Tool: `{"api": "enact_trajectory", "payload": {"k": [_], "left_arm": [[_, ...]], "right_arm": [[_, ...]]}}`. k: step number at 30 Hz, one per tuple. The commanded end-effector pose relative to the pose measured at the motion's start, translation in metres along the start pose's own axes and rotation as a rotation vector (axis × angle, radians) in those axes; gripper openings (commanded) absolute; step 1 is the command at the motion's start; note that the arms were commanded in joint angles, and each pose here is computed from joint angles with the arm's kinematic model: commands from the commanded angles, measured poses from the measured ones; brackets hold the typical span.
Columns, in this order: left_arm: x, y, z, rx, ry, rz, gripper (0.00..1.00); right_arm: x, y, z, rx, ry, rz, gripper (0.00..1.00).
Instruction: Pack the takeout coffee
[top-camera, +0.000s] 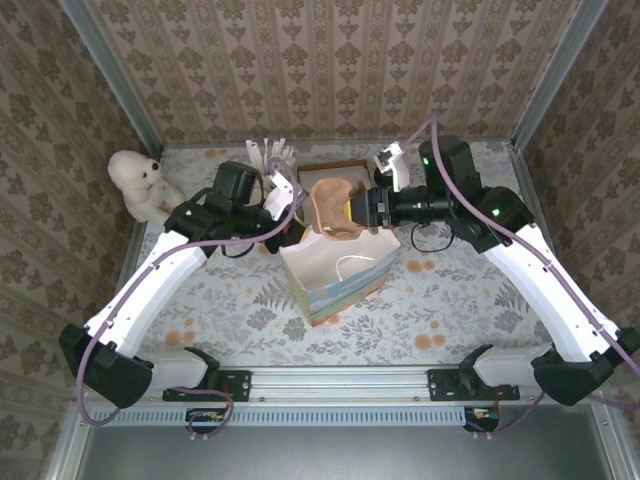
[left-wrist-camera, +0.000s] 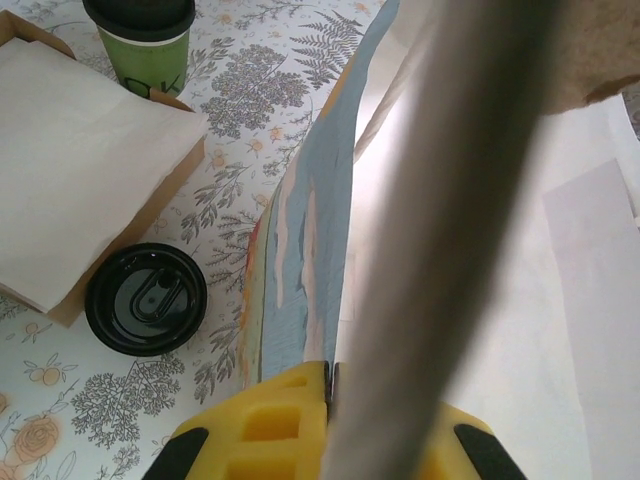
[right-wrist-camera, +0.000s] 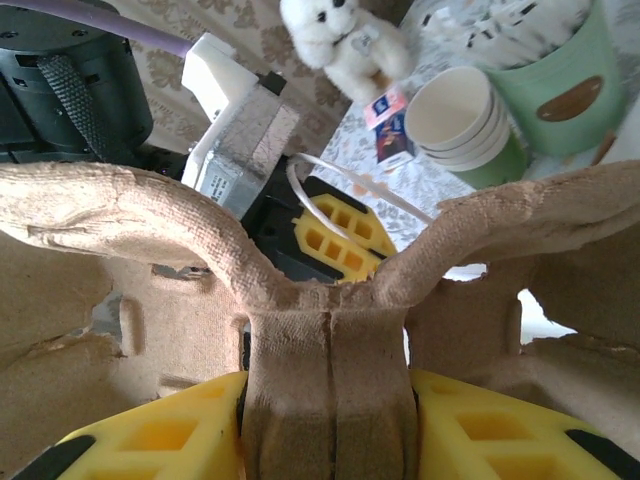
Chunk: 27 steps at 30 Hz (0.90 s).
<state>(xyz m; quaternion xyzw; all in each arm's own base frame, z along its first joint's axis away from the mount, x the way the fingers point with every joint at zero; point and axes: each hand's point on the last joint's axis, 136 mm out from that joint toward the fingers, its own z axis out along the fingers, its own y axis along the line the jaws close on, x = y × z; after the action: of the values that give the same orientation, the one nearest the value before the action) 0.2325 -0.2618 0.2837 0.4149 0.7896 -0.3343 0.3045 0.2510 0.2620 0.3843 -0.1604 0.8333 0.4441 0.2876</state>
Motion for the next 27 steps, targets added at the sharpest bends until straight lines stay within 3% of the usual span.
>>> {"api": "enact_trajectory", "payload": {"k": [1, 11, 15, 22, 27], "left_arm": [[-0.014, -0.002, -0.003, 0.026, -0.031, 0.045, 0.00], [-0.022, 0.004, -0.002, 0.089, -0.037, -0.022, 0.00], [-0.025, 0.004, -0.001, 0.101, -0.047, -0.018, 0.00], [-0.028, 0.003, 0.000, 0.121, -0.052, -0.027, 0.03], [-0.031, 0.003, -0.001, 0.122, -0.060, -0.036, 0.03]], "right_arm": [[0.017, 0.013, 0.008, -0.094, 0.110, 0.016, 0.43], [0.062, -0.037, 0.035, 0.052, 0.328, 0.099, 0.45], [0.065, -0.069, 0.042, 0.211, 0.346, 0.119, 0.45], [0.077, -0.077, 0.051, 0.311, 0.362, 0.083, 0.45], [0.069, -0.094, 0.044, 0.482, 0.294, 0.067, 0.44]]}}
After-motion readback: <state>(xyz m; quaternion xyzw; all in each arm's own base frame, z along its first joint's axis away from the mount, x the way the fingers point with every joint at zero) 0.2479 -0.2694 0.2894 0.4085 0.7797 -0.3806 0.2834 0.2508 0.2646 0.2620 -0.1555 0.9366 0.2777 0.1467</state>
